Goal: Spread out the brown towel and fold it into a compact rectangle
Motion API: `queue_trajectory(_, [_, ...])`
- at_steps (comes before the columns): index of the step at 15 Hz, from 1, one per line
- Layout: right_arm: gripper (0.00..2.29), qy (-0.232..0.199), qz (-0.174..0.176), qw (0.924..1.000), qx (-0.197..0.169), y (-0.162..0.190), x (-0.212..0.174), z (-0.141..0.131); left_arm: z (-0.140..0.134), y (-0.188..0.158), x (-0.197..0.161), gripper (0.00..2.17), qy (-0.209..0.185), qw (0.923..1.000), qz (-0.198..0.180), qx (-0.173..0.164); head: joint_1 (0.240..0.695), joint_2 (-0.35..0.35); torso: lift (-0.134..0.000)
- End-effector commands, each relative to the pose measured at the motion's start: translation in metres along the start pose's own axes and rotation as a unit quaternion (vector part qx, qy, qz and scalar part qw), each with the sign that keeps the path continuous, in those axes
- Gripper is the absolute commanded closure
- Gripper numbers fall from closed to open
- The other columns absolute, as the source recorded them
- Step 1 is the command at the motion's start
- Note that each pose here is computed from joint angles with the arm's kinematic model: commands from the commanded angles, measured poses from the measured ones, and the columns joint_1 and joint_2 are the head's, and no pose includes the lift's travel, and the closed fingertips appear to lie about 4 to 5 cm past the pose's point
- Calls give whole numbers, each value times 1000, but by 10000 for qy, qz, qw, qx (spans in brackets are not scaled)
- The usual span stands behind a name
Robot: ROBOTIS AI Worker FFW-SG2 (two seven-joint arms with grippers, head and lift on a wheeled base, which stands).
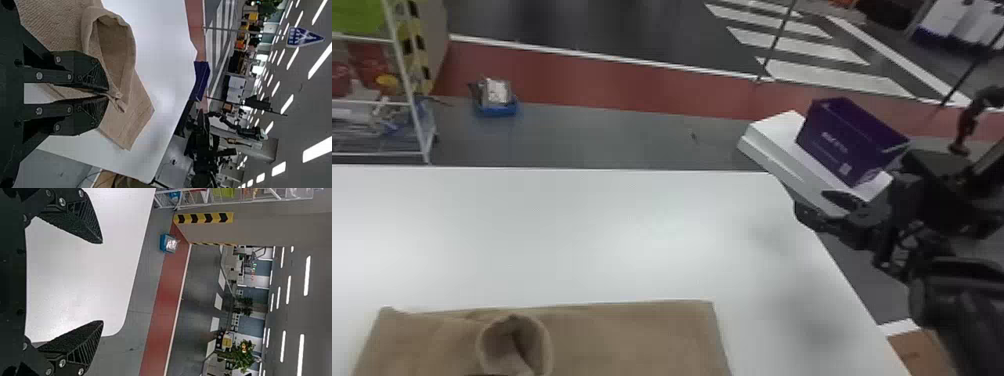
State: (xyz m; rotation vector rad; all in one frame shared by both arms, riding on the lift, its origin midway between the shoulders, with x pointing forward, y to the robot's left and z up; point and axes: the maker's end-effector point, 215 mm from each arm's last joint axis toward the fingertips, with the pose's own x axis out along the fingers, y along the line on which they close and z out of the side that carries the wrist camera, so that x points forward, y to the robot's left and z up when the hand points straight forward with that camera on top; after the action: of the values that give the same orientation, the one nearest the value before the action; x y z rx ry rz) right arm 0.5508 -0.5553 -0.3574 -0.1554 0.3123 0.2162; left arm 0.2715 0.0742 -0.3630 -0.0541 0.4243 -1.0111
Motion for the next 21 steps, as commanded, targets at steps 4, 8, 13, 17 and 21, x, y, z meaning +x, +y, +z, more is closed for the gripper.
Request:
queue_trajectory(4, [174, -15, -2, 10000, -2, 0, 0, 0, 3, -7, 7, 29, -39, 10000, -57, -11, 695, -350, -124])
queue_trajectory(8, [174, 21, 344, 9993, -116, 32, 2, 8, 2, 7, -4, 29, -45, 9999, 143, -37, 695, -350, -124])
queue_trajectory(13, [140, 519, 1536, 9857, 455, 149, -1, 4, 0, 100, -73, 29, -345, 9901, 1363, 14, 695, -350, -124])
queue_trajectory(17, [174, 1638, 2440, 9429, 1570, 263, -29, -14, 19, 211, -161, 22, -1058, 9514, 2890, -78, 695, -207, -124])
queue_trajectory(21, [188, 3049, 3212, 8690, 2206, 363, -112, -26, 26, 278, -233, 19, -1682, 9164, 3611, -398, 695, 97, -124])
